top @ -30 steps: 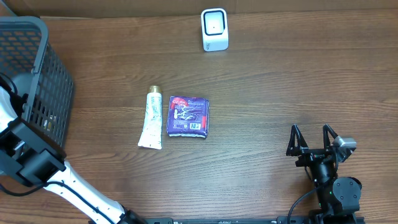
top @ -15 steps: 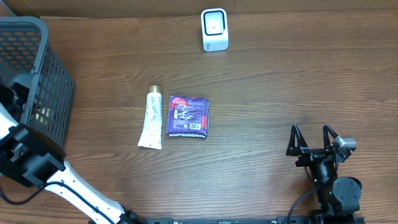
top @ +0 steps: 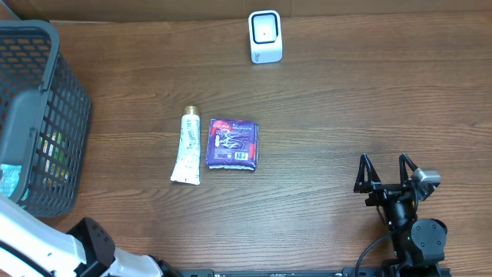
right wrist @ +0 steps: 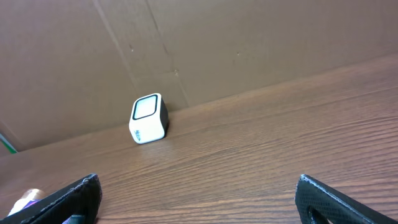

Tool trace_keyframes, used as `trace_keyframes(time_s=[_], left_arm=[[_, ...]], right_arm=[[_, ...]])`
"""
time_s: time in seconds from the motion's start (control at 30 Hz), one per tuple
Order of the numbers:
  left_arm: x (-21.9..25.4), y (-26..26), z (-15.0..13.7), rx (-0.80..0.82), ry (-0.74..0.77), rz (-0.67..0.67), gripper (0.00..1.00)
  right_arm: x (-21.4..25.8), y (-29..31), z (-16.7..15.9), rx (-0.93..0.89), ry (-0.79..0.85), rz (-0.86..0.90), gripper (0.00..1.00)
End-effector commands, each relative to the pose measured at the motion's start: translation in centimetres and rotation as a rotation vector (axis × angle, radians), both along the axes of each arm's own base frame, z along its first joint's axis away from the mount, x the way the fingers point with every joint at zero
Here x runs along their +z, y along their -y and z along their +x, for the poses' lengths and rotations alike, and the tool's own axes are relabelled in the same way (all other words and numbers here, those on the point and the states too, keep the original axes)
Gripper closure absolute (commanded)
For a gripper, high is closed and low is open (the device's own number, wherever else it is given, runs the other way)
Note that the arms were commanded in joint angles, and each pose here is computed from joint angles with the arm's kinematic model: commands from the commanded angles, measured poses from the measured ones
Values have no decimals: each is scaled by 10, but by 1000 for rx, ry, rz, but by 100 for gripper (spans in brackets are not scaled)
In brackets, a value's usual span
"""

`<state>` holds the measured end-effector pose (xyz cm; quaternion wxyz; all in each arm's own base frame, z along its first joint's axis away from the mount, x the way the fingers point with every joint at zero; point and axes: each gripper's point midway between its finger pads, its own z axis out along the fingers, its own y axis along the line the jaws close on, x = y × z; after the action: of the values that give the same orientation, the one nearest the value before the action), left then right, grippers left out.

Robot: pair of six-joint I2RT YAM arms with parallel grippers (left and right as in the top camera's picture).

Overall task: Scan the item barcode
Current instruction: 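Reach into the basket and grasp the green tea pouch, left gripper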

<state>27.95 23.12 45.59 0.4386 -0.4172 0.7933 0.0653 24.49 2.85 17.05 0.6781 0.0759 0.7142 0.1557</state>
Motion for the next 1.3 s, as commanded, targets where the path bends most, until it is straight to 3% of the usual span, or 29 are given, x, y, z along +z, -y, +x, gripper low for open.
trace_keyframes(time_s=[0.0, 0.2, 0.47, 0.93, 1.27], left_arm=[[-51, -28, 16, 58, -128, -93, 20], [-111, -53, 32, 78, -262, -204, 20], [-181, -83, 20, 115, -432, -355, 26], [-301, -75, 13, -134, -642, -508, 26], [-381, -72, 10, -265, -708, -486, 27]], right_arm=[[-1, -2, 0, 8, 8, -3, 0], [-1, -2, 0, 8, 8, -3, 0], [-1, -2, 0, 7, 8, -3, 0], [-1, -2, 0, 8, 8, -3, 0], [-1, -2, 0, 8, 8, -3, 0]])
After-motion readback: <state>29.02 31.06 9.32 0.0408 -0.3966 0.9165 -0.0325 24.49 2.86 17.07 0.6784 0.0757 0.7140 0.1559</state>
